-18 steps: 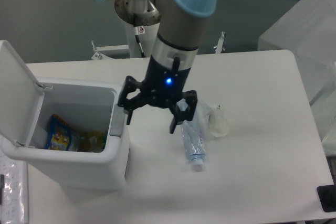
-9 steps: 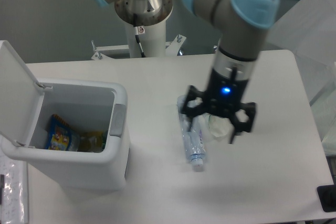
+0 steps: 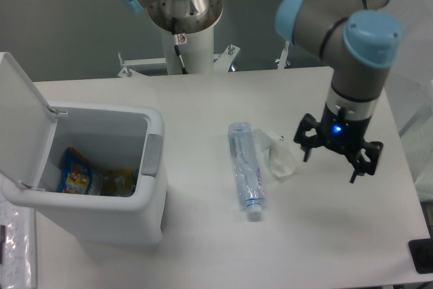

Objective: Open the trash can

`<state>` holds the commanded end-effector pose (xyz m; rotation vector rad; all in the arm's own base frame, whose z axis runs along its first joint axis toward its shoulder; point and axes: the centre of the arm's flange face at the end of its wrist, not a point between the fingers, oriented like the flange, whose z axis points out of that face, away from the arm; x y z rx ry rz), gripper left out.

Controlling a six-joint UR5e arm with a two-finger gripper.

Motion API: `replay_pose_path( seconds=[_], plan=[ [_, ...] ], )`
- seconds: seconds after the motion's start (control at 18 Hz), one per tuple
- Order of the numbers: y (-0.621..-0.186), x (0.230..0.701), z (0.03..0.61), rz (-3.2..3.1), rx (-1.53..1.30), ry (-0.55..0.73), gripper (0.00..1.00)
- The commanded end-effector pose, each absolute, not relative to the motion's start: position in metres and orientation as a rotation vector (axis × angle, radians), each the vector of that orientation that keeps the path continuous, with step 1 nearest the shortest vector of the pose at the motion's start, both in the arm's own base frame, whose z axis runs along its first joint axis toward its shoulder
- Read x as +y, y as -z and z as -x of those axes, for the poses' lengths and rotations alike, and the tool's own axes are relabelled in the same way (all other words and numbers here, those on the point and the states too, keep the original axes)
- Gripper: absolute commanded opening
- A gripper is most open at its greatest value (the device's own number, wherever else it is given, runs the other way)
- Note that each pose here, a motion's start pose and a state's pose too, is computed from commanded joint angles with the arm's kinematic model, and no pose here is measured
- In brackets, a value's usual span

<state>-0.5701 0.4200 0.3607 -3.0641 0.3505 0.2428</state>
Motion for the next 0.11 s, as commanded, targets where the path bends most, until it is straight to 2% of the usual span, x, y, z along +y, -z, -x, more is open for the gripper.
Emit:
replay_pose_path(
  seconds=[0.11],
  plan=[
    [-0.3512, 0.4209, 0.5756, 3.078, 0.427, -0.235, 1.00]
  ],
)
